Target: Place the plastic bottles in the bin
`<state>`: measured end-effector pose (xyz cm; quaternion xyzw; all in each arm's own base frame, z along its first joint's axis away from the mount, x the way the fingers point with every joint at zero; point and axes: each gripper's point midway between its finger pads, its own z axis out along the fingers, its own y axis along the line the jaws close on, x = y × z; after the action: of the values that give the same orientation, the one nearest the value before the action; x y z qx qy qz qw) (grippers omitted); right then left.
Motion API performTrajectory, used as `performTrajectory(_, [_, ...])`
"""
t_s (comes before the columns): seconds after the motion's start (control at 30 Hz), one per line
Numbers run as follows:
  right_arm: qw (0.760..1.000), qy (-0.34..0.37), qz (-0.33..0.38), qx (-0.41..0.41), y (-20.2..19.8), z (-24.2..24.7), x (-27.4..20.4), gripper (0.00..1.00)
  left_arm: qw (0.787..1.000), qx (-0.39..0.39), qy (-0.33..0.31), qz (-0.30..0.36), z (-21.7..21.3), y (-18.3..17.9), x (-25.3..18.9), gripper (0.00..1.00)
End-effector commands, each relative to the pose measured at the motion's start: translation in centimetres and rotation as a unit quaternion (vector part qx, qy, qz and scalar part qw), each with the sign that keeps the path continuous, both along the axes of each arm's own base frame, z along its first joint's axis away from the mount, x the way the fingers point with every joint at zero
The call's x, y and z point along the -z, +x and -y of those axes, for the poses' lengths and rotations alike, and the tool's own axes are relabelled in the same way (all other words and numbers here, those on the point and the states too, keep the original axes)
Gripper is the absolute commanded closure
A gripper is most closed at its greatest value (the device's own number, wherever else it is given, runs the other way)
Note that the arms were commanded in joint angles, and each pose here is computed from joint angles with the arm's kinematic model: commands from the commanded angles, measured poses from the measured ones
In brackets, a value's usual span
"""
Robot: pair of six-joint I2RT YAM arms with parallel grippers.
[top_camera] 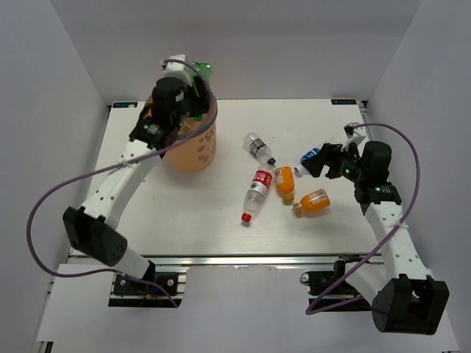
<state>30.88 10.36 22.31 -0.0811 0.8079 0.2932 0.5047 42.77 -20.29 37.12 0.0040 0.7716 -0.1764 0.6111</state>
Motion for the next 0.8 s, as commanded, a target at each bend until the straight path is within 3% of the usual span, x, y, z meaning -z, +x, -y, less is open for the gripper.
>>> performTrajectory(0.0, [1.000,-0.002,0.025,-0.004,0.2,-0.1,-1.0,0.11,0.994,-0.080,-0.010,-0.078,-6.3,3.5,4.3,0.54])
performTrajectory(0.07, [1.000,-0.004,0.024,0.000,0.3,0.0,-1.0,0.11,0.993,-0.077,-0.010,-0.088,-6.8,4.6,5.0,0.47])
performTrajectory(0.1, [1.000,-0.004,0.023,0.001,0.2,0.0,-1.0,0.11,0.993,-0.081,-0.007,-0.091,-7.1,4.8,5.1,0.40])
performTrajectory(0.13, [1.000,-0.004,0.023,-0.002,0.2,0.0,-1.0,0.11,0.992,-0.084,-0.002,-0.093,-7.2,5.0,5.2,0.25])
performTrajectory(0.23, [1.000,-0.004,0.022,-0.003,0.1,0.0,-1.0,0.11,0.991,-0.095,0.004,-0.091,-7.8,5.0,4.6,0.03])
performTrajectory(0.3, [1.000,-0.005,0.023,0.002,0.1,0.1,-1.1,0.11,0.993,-0.090,0.004,-0.077,-7.8,4.6,3.5,0.02])
performTrajectory(0.5, [1.000,-0.003,0.018,0.017,0.5,0.4,-0.8,0.11,0.998,0.018,-0.035,-0.057,-4.4,0.7,2.0,0.02])
performTrajectory(0.7, [0.997,-0.011,-0.021,0.069,1.2,1.8,0.6,0.11,0.996,0.064,-0.002,-0.069,1.1,-4.0,4.4,0.02])
performTrajectory(0.77, [0.996,-0.010,-0.024,0.090,1.3,2.3,0.8,0.11,0.990,0.108,0.012,-0.089,4.4,-6.2,7.1,0.02])
